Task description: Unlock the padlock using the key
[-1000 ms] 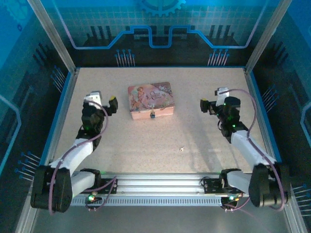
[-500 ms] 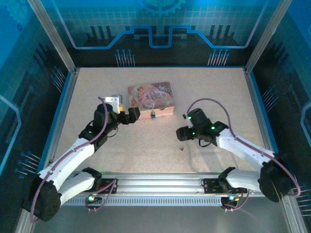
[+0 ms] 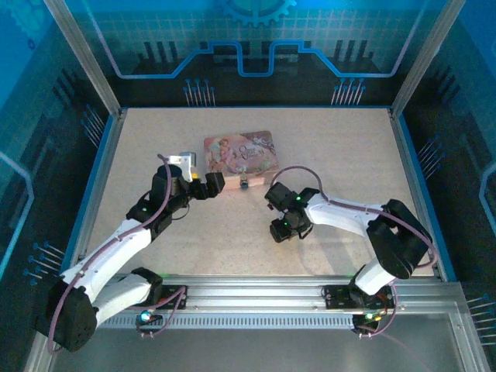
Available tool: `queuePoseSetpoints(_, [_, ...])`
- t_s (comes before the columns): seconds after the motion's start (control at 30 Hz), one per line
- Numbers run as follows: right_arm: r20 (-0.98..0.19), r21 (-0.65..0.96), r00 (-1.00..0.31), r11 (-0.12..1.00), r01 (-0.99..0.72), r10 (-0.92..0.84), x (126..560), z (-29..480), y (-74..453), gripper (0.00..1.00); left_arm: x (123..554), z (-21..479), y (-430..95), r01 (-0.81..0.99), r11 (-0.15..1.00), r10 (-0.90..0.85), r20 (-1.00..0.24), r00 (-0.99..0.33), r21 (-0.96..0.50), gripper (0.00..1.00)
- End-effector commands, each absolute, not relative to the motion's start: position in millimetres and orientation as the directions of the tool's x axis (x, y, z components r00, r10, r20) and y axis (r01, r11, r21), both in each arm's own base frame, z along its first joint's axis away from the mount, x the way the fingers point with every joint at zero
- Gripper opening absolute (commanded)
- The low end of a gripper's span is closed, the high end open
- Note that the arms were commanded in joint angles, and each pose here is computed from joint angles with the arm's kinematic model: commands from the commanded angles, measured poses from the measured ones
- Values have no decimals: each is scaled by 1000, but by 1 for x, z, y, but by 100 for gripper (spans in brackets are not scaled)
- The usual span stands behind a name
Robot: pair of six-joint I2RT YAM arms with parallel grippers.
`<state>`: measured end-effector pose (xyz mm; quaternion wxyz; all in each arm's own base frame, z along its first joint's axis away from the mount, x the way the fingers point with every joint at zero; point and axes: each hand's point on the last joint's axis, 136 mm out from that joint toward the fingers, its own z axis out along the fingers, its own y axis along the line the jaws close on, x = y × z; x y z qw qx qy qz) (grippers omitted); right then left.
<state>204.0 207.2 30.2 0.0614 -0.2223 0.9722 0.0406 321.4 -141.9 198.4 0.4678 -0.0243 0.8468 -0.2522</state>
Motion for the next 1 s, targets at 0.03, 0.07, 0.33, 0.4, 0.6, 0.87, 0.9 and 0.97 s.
queuePoseSetpoints(0.03, [-83, 22, -893, 895, -446, -443, 194, 28, 204, 47, 316, 202, -142, 193, 870, -279, -777, -564, -453, 99])
queuePoseSetpoints(0.07, [-79, 15, -894, 896, -444, -442, 193, 27, 203, 46, 316, 203, -141, 194, 872, -277, -780, -562, -450, 99])
queuePoseSetpoints(0.33, [-54, -21, -898, 900, -435, -436, 191, 25, 195, 41, 315, 203, -139, 185, 877, -276, -780, -562, -444, 99])
queuePoseSetpoints(0.4, [-46, -21, -898, 899, -437, -438, 190, 24, 194, 39, 315, 203, -138, 183, 878, -275, -780, -562, -442, 99])
queuePoseSetpoints(0.6, [-34, -23, -896, 897, -442, -442, 188, 20, 194, 33, 315, 203, -138, 183, 879, -273, -780, -563, -440, 99])
queuePoseSetpoints(0.87, [-3, -33, -892, 891, -453, -453, 184, 13, 194, 22, 314, 200, -137, 175, 882, -272, -776, -569, -437, 99])
queuePoseSetpoints(0.9, [2, -35, -891, 890, -454, -454, 183, 12, 193, 20, 314, 200, -137, 174, 883, -272, -776, -569, -437, 99])
queuePoseSetpoints(0.97, [8, -41, -891, 890, -454, -454, 183, 11, 191, 17, 314, 200, -137, 173, 883, -272, -776, -569, -436, 99])
